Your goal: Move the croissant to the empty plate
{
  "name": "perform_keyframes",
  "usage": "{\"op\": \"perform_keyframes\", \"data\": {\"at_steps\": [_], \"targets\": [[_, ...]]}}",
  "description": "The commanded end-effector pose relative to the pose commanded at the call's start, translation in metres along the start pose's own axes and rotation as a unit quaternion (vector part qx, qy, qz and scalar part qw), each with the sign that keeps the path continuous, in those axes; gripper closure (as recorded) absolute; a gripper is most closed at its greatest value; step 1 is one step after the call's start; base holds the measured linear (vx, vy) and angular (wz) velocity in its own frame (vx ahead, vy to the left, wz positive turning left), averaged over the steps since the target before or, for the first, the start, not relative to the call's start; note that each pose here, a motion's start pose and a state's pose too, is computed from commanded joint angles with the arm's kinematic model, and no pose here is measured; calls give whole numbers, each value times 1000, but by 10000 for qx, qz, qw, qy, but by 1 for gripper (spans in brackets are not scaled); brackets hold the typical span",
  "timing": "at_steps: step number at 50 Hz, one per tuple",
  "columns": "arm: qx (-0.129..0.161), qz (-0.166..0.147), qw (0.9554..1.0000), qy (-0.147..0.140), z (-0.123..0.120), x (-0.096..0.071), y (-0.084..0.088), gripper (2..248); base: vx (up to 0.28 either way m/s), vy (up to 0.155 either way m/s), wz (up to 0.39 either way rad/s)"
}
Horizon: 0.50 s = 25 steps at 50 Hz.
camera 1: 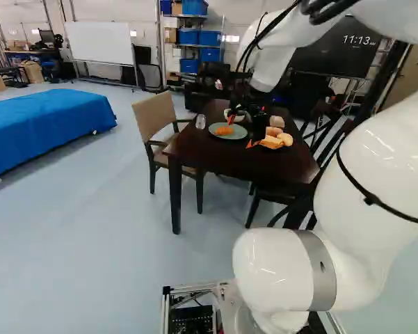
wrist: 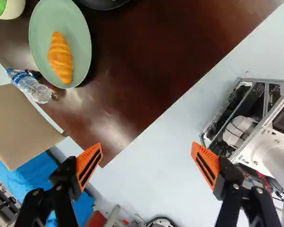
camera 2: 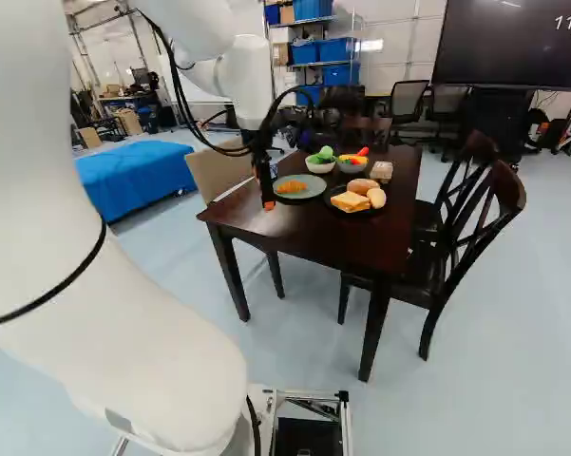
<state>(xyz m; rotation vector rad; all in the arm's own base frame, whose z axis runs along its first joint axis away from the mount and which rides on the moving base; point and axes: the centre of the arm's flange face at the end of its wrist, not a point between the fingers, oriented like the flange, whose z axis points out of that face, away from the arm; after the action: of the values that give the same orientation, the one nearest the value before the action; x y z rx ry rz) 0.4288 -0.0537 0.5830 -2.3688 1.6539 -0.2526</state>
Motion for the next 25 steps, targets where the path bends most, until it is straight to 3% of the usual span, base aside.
{"op": "perform_keyframes", "data": {"at_steps": [25], "targets": [[45, -77, 9999, 48, 3, -2, 3, 3, 0, 0, 0]]}}
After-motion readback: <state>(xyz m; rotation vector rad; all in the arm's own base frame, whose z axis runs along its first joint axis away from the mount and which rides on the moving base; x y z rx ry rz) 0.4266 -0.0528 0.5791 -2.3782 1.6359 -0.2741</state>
